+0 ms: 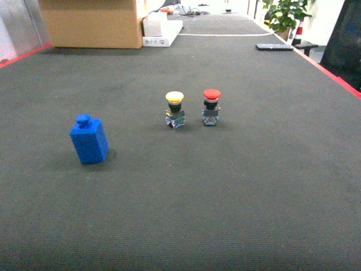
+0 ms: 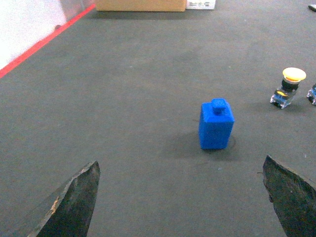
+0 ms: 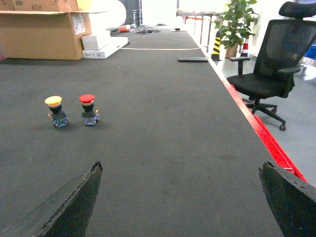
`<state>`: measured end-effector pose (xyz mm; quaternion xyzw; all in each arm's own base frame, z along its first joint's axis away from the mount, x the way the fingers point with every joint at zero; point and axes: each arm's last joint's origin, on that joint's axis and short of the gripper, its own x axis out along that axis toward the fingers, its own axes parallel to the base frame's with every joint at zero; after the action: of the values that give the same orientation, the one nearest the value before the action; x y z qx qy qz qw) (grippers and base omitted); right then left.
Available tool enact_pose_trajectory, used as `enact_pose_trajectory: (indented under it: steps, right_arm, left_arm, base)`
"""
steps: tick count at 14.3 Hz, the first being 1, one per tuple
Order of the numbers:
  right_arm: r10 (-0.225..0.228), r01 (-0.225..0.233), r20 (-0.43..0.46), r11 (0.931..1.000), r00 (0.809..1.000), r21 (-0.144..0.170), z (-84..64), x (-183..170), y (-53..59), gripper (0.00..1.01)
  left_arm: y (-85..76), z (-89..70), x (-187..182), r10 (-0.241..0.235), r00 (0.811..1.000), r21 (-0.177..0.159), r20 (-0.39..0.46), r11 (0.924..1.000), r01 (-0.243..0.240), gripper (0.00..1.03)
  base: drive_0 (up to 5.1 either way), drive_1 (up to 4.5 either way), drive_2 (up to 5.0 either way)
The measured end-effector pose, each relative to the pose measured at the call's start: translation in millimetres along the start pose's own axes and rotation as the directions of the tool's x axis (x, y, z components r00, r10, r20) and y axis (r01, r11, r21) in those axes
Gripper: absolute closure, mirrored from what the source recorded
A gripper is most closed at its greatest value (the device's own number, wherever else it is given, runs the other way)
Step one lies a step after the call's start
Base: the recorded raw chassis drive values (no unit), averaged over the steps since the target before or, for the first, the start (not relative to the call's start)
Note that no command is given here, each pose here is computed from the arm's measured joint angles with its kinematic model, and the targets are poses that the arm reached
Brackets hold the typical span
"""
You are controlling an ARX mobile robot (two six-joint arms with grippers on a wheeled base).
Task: Pick blue part to blue bin on bottom shelf
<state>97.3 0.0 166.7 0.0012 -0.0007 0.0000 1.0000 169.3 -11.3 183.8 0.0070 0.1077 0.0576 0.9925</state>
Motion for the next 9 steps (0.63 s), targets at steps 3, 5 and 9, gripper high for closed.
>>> enact_pose_trajectory:
  steps: [3, 5, 9]
  right_arm:
    - [0.000, 0.000, 0.000, 1.0000, 1.000, 0.000, -0.1, 0.0, 0.0, 0.03]
    - [0.000, 0.000, 0.000, 1.0000, 1.000, 0.000, -0.1, 0.0, 0.0, 0.03]
    - [0.000, 0.000, 0.001, 1.0000, 1.000, 0.000, 0.1, 0.0, 0.0, 0.03]
  left_arm:
    - [-29.8, 12.7, 66.8, -0.084, 0.996, 0.019, -0.010, 0.9963, 0.084, 0.05]
    - [-51.1, 2.5, 99.5, -0.126, 0.988, 0.059, -0.089, 0.9896, 0.131, 0.05]
    - [-69.3, -9.6, 143.2, -0.108, 0.987, 0.067, -0.117, 0.9909, 0.117, 0.05]
  base:
    - [0.0, 0.00, 0.0]
    - [0.0, 0.00, 0.0]
    - [0.0, 0.00, 0.0]
